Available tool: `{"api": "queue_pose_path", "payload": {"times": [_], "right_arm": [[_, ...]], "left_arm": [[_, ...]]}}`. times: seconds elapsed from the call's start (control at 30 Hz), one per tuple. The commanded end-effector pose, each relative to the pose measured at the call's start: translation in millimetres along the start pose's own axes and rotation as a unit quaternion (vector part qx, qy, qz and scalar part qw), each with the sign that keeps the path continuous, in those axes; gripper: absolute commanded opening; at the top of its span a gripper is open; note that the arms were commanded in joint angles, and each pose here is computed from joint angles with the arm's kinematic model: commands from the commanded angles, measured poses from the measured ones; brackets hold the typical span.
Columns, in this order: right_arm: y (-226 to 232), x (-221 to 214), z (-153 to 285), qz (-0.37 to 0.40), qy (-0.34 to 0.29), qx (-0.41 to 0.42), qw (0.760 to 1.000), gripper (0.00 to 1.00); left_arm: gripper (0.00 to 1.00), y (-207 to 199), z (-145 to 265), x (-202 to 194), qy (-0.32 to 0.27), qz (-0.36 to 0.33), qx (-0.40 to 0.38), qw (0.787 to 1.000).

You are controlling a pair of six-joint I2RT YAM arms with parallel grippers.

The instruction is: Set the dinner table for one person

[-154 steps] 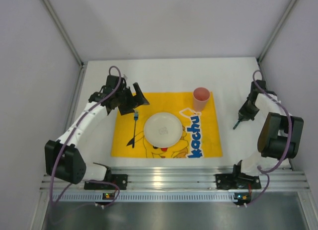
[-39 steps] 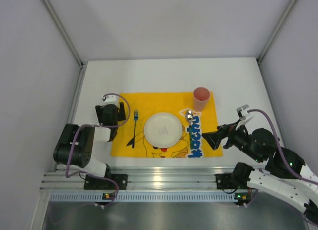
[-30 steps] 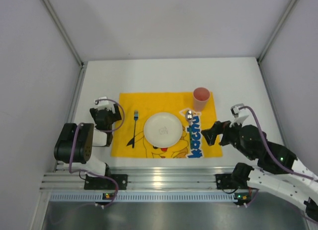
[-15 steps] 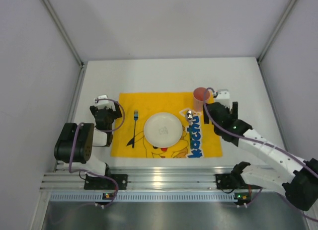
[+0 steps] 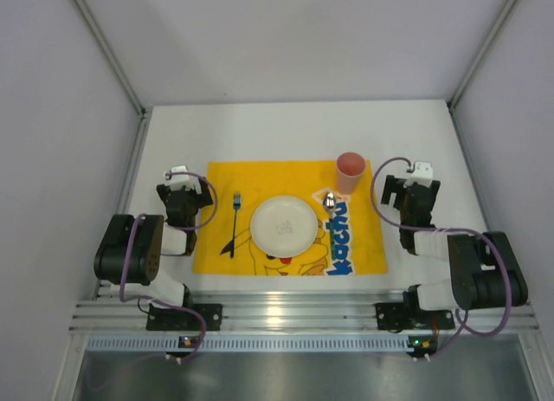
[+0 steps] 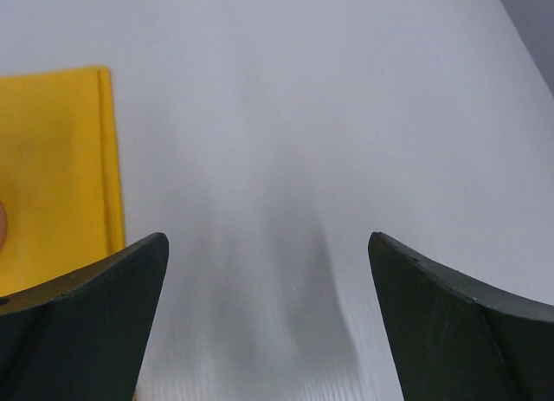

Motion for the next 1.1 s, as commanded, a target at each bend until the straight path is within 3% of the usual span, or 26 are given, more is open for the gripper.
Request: {"api": "queue_pose_path", "payload": {"times": [0.0,0.03,0.17,0.4,1.07], "right_arm": [[5,45,-25,-0.038,-0.146,0.069,0.986,0.99],[4,34,-18,-0.030,-0.159,0.107,0.981,1.00],[2,35,-12,-0.036,-0.193,0.105,0.975,0.98],[8,35,-14,-0.004,-0.178,0.090,0.980,1.00],[7,38,-19,-0.017,-0.174,0.077,0.982,1.00]], "left_arm": [[0.99,-3,-3,14,-0.044,0.008,-0.008,0.999],[0.99,-3,-3,15,-0.045,0.008,-0.009,0.999],[0.99,-3,-3,14,-0.044,0.008,-0.008,0.999],[0.99,-3,-3,15,-0.045,0.007,-0.008,0.999],[0.99,-3,-3,15,-0.045,0.007,-0.008,0.999]]}}
Point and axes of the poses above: each gripper's point midway between its finger pads, its own z axis back along the fingers, its own y axis along the line the jaws close on, x = y × z, the point moved 10 cm from there along z, back along the fingers
